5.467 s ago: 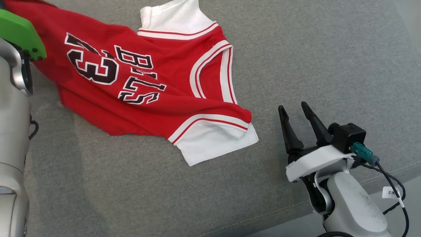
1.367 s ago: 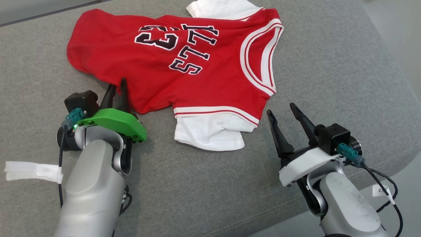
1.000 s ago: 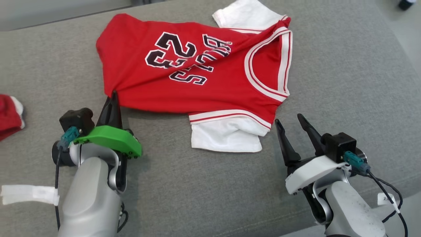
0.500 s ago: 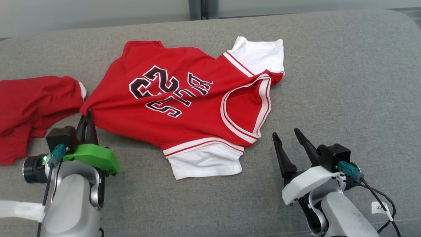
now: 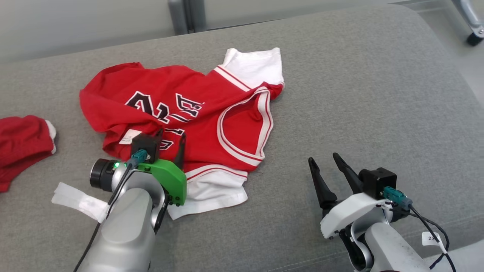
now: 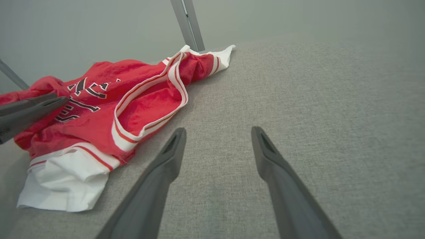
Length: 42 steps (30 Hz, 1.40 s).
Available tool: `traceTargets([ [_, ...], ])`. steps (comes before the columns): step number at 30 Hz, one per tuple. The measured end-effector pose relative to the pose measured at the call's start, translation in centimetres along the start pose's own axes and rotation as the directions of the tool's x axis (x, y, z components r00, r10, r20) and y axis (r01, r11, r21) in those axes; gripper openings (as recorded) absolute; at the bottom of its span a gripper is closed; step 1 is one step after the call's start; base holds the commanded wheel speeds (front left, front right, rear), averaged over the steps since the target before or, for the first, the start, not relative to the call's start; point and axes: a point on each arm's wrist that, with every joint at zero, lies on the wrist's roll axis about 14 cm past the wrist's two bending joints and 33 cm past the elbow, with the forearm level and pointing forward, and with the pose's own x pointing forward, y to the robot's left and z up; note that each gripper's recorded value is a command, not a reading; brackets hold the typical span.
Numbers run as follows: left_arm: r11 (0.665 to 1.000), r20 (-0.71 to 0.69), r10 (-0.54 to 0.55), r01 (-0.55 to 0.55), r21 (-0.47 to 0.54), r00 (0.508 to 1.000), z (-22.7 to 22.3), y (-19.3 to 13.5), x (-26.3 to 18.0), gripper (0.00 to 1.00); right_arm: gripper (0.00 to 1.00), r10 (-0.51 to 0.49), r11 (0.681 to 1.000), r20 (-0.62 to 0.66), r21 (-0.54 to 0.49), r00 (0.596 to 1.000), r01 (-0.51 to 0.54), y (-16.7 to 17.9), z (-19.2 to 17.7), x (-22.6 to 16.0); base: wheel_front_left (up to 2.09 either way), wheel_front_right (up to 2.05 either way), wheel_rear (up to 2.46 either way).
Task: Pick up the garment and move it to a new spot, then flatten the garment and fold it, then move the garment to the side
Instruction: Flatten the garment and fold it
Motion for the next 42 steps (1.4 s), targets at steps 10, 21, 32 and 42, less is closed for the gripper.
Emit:
traceTargets([
  [10,0.996,0.027,0.007,-0.005,-0.084,1.000,-0.3,-0.6,-0.6,1.00,1.00,-0.049,0.999,-0.016,0.002,0.999,0.049,-1.8,-0.6,-1.0,0.00,0.00,0.00],
  [21,0.967,0.129,0.234,-0.217,-0.132,0.964,2.0,6.4,-4.5,1.00,1.00,0.106,0.994,-0.020,0.012,0.994,-0.106,3.6,-0.9,1.7,0.00,0.00,0.00],
  [32,0.955,0.102,0.266,-0.248,-0.163,0.958,1.5,7.9,-3.5,1.00,1.00,0.053,0.999,-0.040,0.012,0.998,-0.053,1.6,-1.5,1.3,0.00,0.00,0.00],
  [42,0.941,0.013,0.269,-0.260,-0.218,0.963,-1.4,7.6,-2.6,0.88,1.00,0.008,1.000,-0.049,0.009,0.999,-0.008,-0.2,-1.7,0.8,0.00,0.00,0.00],
])
